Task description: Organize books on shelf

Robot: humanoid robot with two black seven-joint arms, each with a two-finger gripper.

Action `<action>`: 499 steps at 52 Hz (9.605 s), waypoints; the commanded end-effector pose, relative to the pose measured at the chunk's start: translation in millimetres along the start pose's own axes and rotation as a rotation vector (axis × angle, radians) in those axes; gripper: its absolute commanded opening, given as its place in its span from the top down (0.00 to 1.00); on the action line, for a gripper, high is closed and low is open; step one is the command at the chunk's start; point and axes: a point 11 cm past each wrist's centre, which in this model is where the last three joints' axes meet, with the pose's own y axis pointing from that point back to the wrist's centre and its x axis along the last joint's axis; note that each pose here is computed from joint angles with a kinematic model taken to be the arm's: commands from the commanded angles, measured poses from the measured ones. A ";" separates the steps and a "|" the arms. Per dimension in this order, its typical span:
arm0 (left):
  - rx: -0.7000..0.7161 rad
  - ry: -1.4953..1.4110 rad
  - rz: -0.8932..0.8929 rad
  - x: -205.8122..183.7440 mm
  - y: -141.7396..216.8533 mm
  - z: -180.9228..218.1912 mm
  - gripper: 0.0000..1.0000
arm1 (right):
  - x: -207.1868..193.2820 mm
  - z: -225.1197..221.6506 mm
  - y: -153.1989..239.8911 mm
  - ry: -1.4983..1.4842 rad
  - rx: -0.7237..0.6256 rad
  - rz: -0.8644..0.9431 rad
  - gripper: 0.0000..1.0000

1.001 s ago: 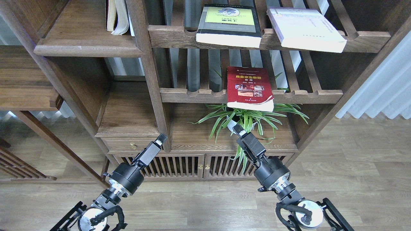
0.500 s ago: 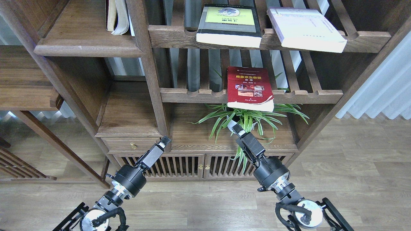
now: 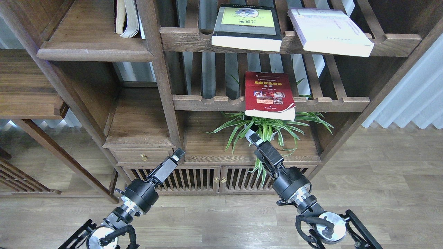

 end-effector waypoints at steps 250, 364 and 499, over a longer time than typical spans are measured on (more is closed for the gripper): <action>-0.266 0.058 0.117 40.6 36.5 86.6 0.00 | -7.1 -74.1 -100.8 -0.235 0.373 0.073 0.71; 0.080 0.365 0.223 49.5 100.7 31.1 0.00 | 10.3 164.6 46.5 -0.211 -0.238 -0.115 0.89; 0.151 0.513 0.151 21.8 53.5 -53.1 0.39 | 10.2 175.3 54.1 -0.226 -0.261 -0.107 0.86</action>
